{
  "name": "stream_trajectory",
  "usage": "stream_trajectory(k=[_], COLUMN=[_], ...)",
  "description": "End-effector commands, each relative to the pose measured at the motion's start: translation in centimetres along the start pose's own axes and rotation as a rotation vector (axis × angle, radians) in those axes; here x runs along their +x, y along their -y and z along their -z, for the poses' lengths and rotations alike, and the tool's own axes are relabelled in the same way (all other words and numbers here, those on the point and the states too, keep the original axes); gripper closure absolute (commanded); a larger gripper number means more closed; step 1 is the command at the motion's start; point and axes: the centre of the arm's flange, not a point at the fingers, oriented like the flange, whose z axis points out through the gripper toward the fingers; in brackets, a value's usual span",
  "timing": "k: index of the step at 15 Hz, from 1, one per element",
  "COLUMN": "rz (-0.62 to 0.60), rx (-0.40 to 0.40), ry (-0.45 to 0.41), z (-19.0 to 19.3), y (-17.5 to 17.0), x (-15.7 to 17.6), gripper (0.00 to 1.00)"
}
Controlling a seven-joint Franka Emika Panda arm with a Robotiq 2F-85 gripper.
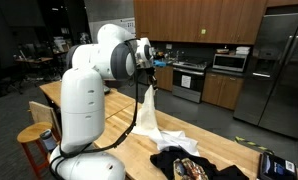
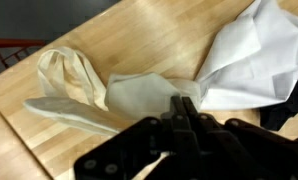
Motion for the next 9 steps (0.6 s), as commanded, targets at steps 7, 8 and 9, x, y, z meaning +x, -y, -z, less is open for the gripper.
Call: stream_trajectory(k=[7,8,9], rz=[0.239,0.261,0.287], rx=[-0.160,-0.198,-0.240], ry=[0.068,0.032,-0.007], z=[-1.5,-0.8,0.1], y=[-4.3,-5.1,-5.5], x=[1.6,2.3,3.2], gripper=[0.99,0.99,0.99])
